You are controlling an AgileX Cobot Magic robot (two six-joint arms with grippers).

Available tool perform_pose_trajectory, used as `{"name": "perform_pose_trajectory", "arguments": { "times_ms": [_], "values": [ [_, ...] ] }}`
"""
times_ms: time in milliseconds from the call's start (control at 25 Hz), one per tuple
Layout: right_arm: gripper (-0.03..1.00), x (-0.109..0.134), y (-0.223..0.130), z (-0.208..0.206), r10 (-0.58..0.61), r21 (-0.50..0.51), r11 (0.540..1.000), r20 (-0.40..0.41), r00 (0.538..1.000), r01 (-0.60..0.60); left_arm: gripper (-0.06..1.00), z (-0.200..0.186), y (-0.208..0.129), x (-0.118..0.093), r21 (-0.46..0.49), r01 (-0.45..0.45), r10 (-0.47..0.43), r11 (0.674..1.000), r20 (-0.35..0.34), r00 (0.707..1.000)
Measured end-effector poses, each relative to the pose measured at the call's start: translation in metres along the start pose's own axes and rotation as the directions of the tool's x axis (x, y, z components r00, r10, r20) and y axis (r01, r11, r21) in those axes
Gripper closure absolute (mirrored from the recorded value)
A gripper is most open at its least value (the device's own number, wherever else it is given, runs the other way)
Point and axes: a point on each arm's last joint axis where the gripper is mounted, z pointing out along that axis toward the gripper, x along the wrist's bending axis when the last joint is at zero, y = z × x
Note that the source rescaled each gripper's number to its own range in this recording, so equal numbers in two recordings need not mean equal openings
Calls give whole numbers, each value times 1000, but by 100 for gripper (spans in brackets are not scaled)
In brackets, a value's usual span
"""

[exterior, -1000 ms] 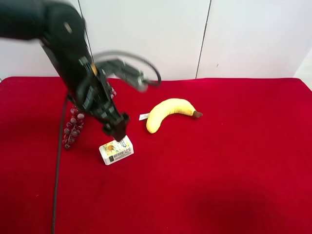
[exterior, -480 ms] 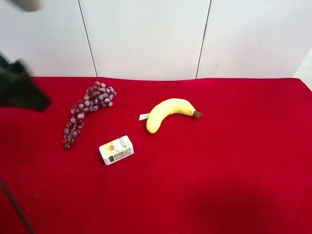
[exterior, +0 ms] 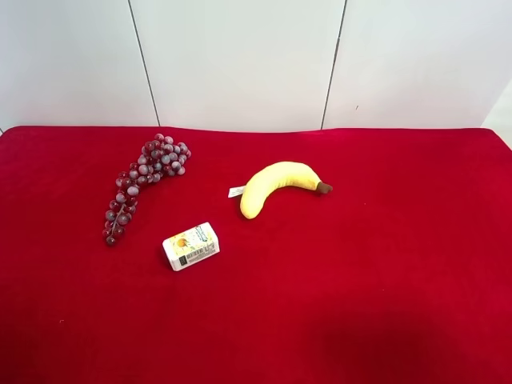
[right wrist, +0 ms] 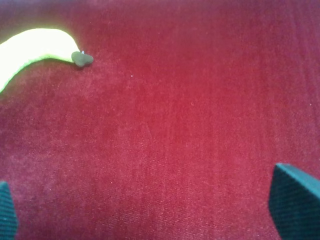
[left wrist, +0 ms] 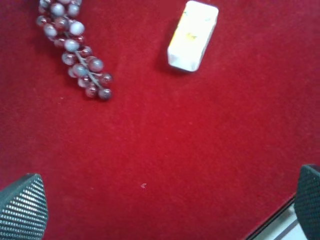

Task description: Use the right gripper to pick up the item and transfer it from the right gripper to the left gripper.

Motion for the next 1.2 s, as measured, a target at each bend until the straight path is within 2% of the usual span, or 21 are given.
{"name": "perform_pose_trajectory", "arguments": {
  "times_ms": [280,560,760,1200],
  "values": [
    [-3,0,0,0,0,0,1000,0,1000,0,-5,-6,-43,-6,-153,13,-11,988,14,1000],
    [-3,0,0,0,0,0,1000,0,1000,0,-5,-20,-64,-7,-284,34,-32,958,12,999],
    [-3,0,0,0,0,0,1000,0,1000,0,-5,-11,-68,-8,-270,76,-72,960,27,997],
    [-3,0,0,0,0,0,1000,0,1000,0,-5,-7,-68,-8,-272,78,-74,959,25,997]
  ]
}}
